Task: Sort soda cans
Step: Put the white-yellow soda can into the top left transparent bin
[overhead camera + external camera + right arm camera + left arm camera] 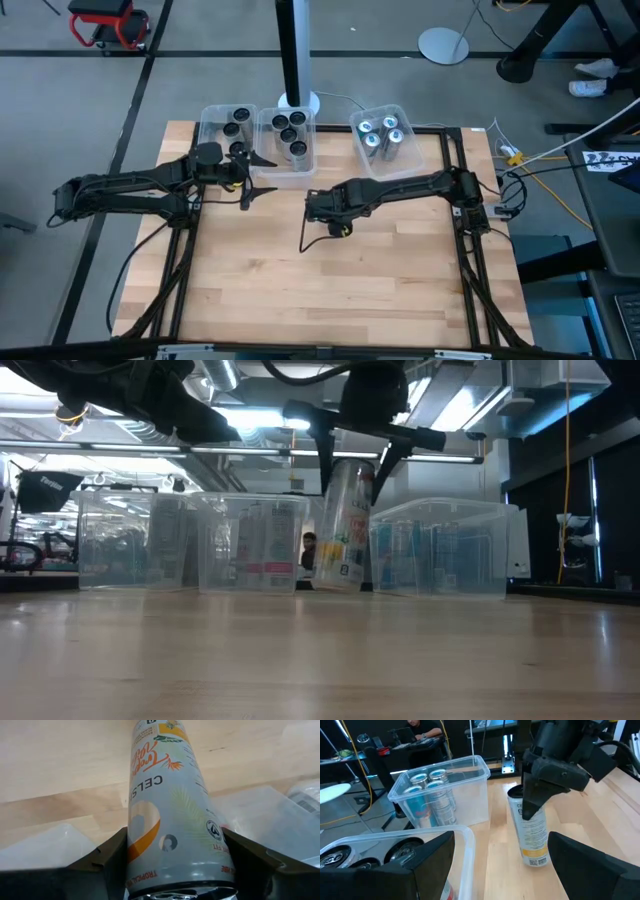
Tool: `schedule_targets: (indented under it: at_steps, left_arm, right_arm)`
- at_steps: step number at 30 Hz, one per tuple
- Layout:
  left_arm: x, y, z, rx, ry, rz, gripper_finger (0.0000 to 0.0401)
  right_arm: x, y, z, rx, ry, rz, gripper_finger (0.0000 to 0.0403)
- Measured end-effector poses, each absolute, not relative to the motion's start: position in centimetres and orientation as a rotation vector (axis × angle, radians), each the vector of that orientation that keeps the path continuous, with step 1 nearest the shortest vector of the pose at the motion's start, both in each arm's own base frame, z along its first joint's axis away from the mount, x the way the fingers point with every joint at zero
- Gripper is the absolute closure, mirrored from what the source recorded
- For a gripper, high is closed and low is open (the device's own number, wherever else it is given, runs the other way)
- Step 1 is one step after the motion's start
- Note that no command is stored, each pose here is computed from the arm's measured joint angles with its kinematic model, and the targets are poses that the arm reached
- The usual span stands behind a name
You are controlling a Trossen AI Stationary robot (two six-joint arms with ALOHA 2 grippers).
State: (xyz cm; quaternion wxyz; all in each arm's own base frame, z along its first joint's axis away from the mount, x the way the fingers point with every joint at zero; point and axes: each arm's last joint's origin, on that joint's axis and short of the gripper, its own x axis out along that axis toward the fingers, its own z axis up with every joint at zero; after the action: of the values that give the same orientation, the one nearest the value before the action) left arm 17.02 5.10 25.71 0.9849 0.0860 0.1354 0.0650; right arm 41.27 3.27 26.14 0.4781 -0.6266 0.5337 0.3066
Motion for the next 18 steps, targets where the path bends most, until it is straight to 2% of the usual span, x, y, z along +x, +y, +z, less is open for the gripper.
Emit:
schedule_targets:
  at_steps: [18]
  left_arm:
    - [17.02, 5.10, 25.71, 0.180, 0.273, 0.130, 0.0093]
  right_arm:
    - [42.09, 3.45, 25.81, -1.481, 1.212, 0.749, 0.0117]
